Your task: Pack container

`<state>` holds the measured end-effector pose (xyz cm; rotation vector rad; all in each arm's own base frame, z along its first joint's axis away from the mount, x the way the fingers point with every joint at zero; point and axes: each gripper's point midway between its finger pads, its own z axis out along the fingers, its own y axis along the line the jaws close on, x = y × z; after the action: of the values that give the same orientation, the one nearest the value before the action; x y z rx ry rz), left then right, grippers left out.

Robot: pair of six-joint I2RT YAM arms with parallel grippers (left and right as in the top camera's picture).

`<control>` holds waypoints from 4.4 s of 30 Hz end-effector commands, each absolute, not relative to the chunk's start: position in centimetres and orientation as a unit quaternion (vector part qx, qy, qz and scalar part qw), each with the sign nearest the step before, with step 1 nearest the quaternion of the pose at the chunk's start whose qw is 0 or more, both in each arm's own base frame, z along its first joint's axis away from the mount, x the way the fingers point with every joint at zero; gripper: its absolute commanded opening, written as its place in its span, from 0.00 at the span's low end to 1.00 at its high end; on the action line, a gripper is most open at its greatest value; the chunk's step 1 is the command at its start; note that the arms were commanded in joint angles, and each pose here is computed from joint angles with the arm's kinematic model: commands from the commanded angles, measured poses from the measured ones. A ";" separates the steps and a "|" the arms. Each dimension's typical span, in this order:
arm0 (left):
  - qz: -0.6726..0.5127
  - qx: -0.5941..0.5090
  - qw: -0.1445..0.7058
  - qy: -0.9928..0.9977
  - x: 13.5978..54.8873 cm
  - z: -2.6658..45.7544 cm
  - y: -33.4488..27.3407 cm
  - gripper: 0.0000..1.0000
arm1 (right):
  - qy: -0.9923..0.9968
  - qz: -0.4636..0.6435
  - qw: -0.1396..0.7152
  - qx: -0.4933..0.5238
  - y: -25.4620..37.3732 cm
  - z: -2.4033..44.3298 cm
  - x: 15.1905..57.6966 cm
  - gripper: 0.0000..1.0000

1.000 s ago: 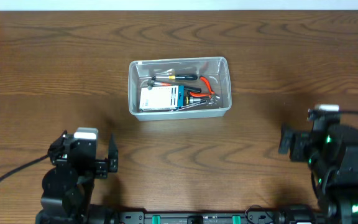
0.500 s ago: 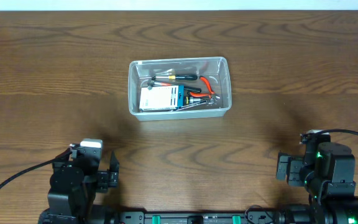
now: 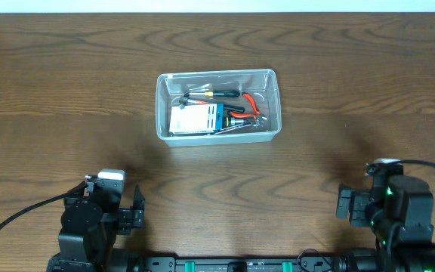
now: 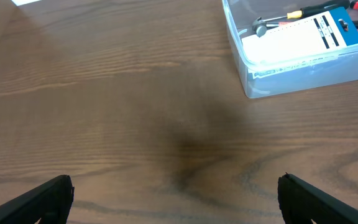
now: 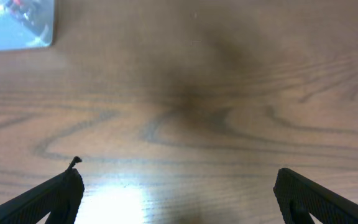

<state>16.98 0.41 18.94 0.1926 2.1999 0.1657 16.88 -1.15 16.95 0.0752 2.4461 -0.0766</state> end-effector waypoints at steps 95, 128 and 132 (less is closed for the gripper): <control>0.019 0.145 0.696 0.703 23.5 19.6 -3.9 0.98 | 0.761 -0.003 0.648 -0.029 1.0 15.0 23.9 0.99; -0.087 -0.016 0.645 0.759 24.3 13.7 -2.7 0.98 | 0.761 -0.003 0.648 -0.029 1.0 15.0 23.9 0.99; -0.087 -0.016 0.645 0.759 24.3 13.7 -2.7 0.98 | 0.761 -0.003 0.648 -0.029 1.0 15.0 23.9 0.99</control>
<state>24.33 -2.94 15.26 -0.0194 1.6798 -0.2043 23.95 1.10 15.10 -0.0833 1.7311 -0.0164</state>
